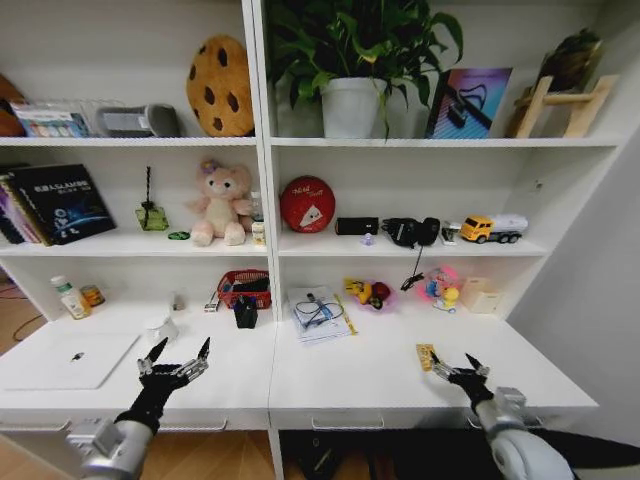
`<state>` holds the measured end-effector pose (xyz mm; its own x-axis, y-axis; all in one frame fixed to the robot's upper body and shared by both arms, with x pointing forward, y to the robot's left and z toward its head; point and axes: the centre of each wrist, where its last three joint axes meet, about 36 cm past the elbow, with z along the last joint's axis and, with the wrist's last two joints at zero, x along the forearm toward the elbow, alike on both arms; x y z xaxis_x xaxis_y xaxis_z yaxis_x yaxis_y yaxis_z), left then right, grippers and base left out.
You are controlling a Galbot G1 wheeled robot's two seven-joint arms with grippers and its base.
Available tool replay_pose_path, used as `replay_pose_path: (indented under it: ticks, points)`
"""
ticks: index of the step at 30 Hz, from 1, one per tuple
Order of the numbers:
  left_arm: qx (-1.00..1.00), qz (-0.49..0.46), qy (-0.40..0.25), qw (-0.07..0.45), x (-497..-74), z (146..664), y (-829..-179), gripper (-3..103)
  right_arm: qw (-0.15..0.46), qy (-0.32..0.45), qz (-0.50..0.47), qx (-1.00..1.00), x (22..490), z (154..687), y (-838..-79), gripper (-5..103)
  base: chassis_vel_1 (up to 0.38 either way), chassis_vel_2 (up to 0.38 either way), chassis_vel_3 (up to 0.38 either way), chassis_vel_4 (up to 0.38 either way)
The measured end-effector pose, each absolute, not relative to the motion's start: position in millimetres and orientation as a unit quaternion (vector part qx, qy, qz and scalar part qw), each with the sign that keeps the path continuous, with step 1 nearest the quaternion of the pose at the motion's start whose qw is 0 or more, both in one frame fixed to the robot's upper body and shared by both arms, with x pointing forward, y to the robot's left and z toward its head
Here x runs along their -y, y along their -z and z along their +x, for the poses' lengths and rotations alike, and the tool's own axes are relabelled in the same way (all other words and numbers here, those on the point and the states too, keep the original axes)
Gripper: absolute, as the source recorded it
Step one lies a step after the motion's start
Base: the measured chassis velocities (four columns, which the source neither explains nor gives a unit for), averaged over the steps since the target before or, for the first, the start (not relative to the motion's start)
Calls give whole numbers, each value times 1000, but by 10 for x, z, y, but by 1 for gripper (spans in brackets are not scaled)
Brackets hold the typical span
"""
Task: Organize the objects on the table.
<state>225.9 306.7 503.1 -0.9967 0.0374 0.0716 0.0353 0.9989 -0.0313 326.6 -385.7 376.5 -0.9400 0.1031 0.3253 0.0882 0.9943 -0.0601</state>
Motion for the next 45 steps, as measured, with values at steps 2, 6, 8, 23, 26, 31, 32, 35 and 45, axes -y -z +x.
replay_pose_path:
  ticks: [2,6,8,23,26,31,32,35,45]
  points:
    - [999,-18,-15,36,-3067,2259,-5031,100,171,-20,-53,984,3823,3320,-3738,100,0,0,0,0]
    - [999,-18,-15,36,-3067,2259,-5031,100,175,-22,-70,982,3815,3405,-3712,86,0,0,0,0]
    - [999,-18,-15,36,-3067,2259,-5031,100,176,-21,-76,981,3823,3409,-3716,82,0,0,0,0]
    - [999,-18,-15,36,-3067,2259,-5031,100,182,-7,-83,980,3811,3406,-3665,27,0,0,0,0]
    - [999,-18,-15,36,-3067,2259,-5031,100,183,-7,-83,980,3810,3406,-3664,22,0,0,0,0]
    - [999,-18,-15,36,-3067,2259,-5031,100,180,-10,-85,980,3835,3400,-3661,2,0,0,0,0]
    - [999,-18,-15,36,-3066,2259,-5031,100,179,-11,-86,980,3854,3400,-3671,1,0,0,0,0]
    - [999,-18,-15,36,-3066,2259,-5031,100,171,-15,-85,981,3873,3403,-3694,0,0,0,0,0]
    - [999,-18,-15,36,-3066,2259,-5031,100,107,-38,-10,994,3886,3680,-4144,0,0,0,0,0]
